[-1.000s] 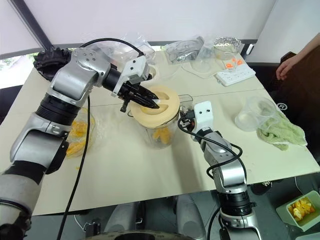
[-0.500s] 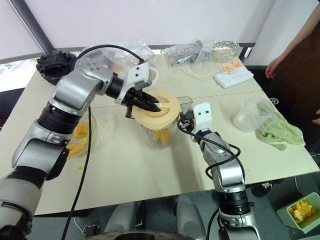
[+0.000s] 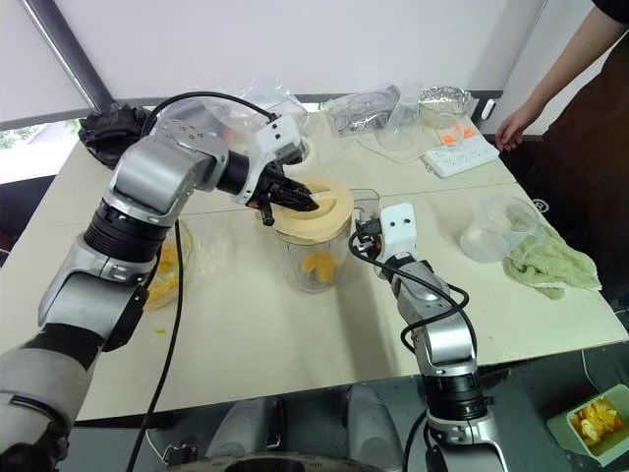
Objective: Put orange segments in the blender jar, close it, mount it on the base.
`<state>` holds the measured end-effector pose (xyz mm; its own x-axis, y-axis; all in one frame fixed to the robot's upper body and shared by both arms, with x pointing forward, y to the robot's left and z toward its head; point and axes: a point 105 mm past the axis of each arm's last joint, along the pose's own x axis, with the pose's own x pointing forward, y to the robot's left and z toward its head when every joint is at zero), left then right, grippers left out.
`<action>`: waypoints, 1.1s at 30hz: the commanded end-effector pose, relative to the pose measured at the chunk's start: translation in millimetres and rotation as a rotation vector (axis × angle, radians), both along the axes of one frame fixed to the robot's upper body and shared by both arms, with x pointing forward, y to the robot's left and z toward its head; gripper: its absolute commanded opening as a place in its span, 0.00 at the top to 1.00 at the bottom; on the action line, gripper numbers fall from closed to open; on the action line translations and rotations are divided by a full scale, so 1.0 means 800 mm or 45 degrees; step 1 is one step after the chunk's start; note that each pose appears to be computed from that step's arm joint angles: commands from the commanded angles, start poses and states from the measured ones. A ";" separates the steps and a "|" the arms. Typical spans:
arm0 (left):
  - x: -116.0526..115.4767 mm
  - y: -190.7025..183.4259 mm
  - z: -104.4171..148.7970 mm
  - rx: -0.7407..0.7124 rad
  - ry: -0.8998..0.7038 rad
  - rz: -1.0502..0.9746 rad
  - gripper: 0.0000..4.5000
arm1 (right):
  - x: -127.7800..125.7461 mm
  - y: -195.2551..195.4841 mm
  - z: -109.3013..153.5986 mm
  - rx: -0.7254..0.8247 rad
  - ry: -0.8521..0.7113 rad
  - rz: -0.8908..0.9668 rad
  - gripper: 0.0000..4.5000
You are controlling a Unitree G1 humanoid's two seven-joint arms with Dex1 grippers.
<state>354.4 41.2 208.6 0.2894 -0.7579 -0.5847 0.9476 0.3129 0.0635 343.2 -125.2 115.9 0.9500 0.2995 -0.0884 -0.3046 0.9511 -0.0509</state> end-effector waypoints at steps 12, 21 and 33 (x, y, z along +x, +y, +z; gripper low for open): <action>0.020 0.053 -0.045 0.060 0.257 0.555 0.95 | -0.003 0.011 0.052 0.045 -0.214 0.084 0.81; 0.019 0.044 -0.014 -0.050 0.086 0.454 0.41 | -0.002 0.012 0.050 0.039 -0.207 0.099 0.81; 0.011 0.026 0.113 -0.860 -0.005 0.367 0.01 | -0.006 0.008 0.040 0.037 -0.173 0.093 0.81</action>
<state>366.3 53.6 263.8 0.5085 -0.8456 -0.1622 0.8114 0.5336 -0.2386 342.5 -121.2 125.5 0.9339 0.3547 -0.0442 -0.3569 0.9320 -0.0626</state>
